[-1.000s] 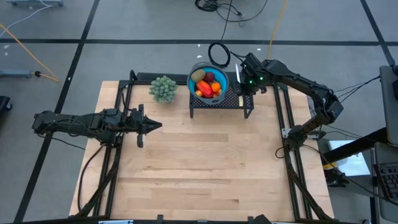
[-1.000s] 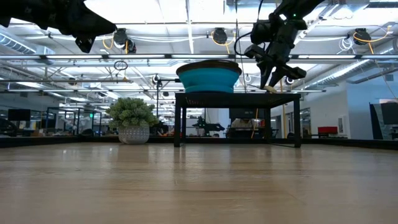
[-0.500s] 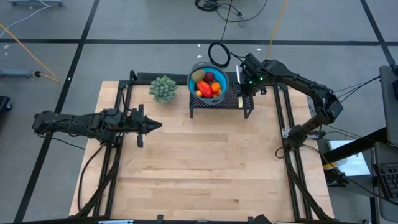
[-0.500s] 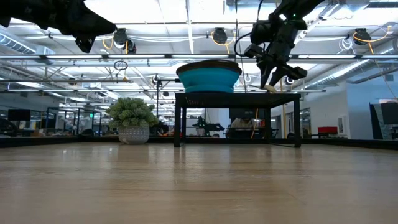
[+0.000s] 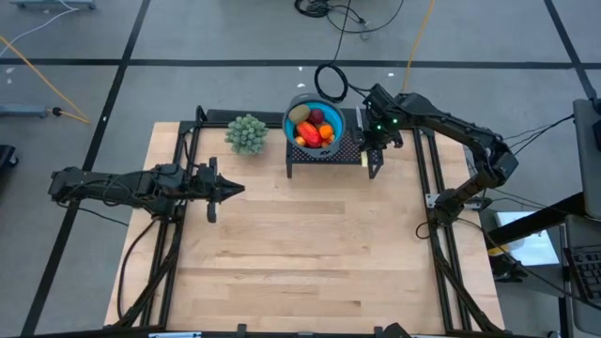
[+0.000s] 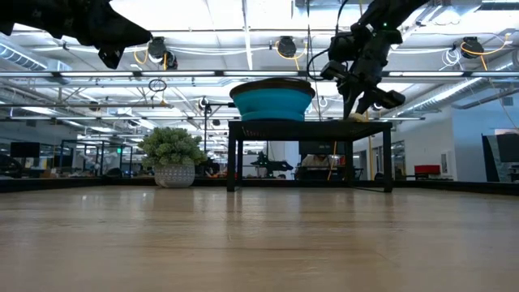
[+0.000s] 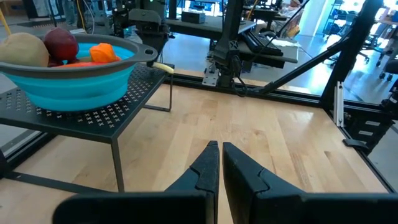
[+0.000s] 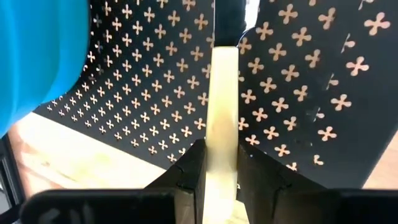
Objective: Pick & Place Fruit
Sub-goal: Put the yellow table knife on the shelf
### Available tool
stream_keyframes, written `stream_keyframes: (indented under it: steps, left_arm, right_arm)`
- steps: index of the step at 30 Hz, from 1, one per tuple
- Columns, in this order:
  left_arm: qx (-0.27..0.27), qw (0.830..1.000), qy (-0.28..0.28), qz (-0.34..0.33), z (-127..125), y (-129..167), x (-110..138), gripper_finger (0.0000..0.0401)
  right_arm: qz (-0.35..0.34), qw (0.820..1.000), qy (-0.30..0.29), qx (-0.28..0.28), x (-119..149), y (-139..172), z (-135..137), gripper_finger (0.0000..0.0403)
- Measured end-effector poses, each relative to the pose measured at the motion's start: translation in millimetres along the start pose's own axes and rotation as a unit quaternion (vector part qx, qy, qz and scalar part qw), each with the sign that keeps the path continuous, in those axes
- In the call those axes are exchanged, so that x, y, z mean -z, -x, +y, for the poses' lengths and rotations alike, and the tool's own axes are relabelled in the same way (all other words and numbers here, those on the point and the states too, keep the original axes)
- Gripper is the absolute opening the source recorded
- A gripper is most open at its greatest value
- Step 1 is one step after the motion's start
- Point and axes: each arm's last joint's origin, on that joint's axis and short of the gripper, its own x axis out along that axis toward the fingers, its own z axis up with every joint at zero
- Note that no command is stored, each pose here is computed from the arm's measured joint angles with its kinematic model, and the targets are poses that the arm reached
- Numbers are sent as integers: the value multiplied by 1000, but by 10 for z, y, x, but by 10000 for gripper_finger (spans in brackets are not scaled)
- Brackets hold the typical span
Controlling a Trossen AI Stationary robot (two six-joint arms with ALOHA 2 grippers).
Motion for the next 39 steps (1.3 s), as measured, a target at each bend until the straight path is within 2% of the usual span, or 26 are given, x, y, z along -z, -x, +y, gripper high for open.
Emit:
stream_keyframes:
  steps: [9, 13, 22, 39]
  left_arm:
    - [0, 1000, 3, 0, 0, 0, 0, 19]
    - [0, 1000, 3, 0, 0, 0, 0, 19]
    - [0, 1000, 3, 0, 0, 0, 0, 19]
    - [0, 1000, 2, 0, 0, 0, 0, 19]
  right_arm:
    - [-18, 1000, 2, -5, -39, 6, 4, 65]
    - [-30, 999, 2, -10, -76, 17, -4, 77]
    - [-46, 999, -3, 9, -101, 24, -41, 83]
    - [-55, 998, 13, -14, -127, 1, -15, 100]
